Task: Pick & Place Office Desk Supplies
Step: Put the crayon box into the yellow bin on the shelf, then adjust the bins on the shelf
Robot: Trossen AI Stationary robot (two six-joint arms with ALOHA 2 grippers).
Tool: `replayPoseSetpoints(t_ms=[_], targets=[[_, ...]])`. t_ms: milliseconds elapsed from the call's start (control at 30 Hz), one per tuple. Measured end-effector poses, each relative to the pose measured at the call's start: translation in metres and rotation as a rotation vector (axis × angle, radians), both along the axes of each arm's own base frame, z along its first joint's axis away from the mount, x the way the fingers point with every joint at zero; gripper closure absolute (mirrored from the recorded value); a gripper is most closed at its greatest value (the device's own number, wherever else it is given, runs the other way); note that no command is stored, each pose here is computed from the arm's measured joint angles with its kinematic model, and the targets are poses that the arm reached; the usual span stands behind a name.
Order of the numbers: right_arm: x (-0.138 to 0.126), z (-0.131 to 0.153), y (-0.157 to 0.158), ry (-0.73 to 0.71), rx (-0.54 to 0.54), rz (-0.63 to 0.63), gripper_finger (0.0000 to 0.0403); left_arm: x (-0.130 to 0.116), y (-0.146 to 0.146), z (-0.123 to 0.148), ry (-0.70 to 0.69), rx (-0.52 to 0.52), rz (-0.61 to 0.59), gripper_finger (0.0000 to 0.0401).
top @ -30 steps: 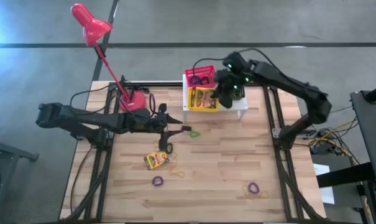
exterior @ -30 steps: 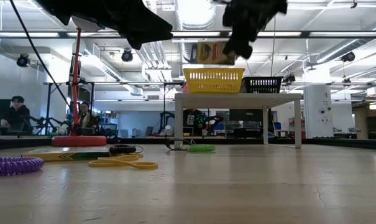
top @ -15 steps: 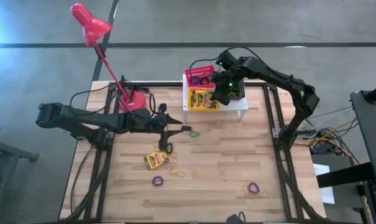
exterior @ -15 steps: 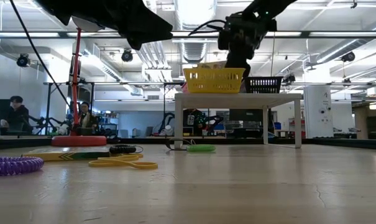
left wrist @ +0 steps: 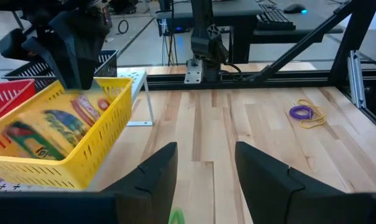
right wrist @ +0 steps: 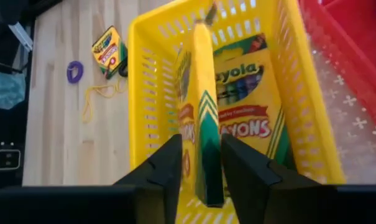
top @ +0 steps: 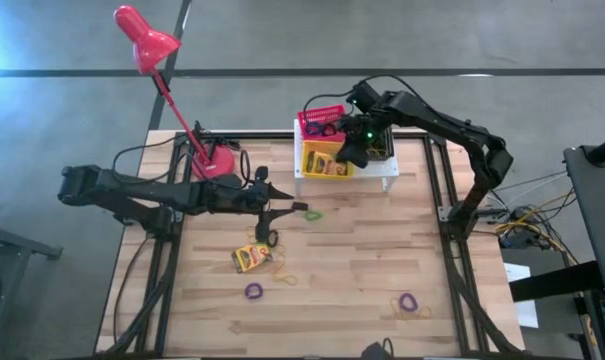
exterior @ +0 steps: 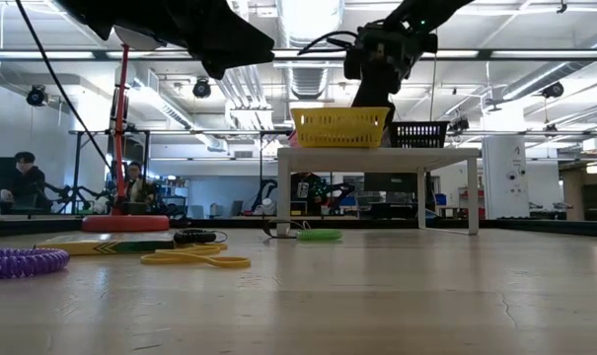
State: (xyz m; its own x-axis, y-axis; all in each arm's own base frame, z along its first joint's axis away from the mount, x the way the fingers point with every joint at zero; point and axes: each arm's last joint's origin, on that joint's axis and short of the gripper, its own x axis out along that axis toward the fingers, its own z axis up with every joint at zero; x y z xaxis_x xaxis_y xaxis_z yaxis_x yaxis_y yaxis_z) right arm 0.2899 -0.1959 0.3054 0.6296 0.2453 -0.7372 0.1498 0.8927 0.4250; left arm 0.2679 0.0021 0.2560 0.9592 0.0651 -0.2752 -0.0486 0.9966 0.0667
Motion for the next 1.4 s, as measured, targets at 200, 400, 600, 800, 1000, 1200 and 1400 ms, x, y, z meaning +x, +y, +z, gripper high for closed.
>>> replayPoseSetpoints(t_ms=[200,400,600,800,1000,1200,1400], targets=[[0.002,0.003,-0.002,-0.033,-0.029,-0.011,0.0271,0.0,0.0,0.0,0.0,0.0,0.0,0.0238],[0.007,0.009,-0.005,-0.112,-0.095,-0.006,0.0292,0.0,0.0,0.0,0.0,0.004,0.012,0.0238],[0.001,0.053,0.022,-0.176,-0.395,-0.088,0.0322,0.0,0.002,0.0,0.002,0.019,0.066,0.0238],[-0.006,0.073,0.093,-0.191,-0.546,-0.043,0.0351,-0.002,0.006,-0.005,0.048,-0.011,0.112,0.0238],[-0.014,0.027,0.142,-0.094,-0.421,0.055,0.036,-0.004,0.03,-0.014,0.102,-0.113,0.271,0.024],[-0.008,-0.023,0.146,-0.07,-0.383,-0.008,0.036,0.004,0.059,-0.035,0.17,-0.118,0.375,0.0257],[-0.012,-0.031,0.136,0.013,-0.577,-0.217,0.036,0.009,0.064,-0.042,0.173,-0.116,0.383,0.0275]])
